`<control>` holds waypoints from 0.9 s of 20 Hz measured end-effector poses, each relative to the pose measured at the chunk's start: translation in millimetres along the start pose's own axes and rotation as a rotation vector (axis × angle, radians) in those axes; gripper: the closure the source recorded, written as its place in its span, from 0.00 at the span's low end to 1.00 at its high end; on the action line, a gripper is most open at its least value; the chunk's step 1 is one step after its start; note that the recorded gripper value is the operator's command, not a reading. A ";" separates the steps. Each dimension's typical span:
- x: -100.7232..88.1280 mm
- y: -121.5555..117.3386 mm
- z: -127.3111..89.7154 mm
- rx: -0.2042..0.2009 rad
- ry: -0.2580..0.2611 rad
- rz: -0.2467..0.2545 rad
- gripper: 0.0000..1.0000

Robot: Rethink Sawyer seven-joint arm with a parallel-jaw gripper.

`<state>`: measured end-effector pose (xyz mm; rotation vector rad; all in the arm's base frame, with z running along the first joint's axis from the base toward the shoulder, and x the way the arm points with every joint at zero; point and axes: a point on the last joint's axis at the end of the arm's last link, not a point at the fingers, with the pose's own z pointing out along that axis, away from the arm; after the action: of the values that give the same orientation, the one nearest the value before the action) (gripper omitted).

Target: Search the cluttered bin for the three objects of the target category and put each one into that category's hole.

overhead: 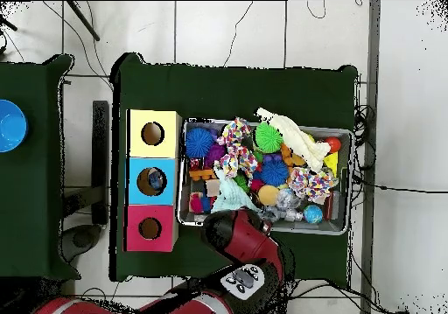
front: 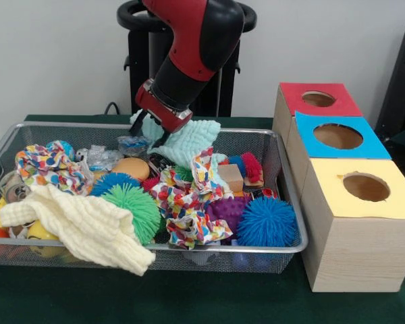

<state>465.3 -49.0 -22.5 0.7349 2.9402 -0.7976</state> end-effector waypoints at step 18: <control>-6.5 -5.6 4.2 0.002 -0.027 0.032 1.00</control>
<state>468.1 -58.2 -22.7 0.7636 2.8962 -0.8022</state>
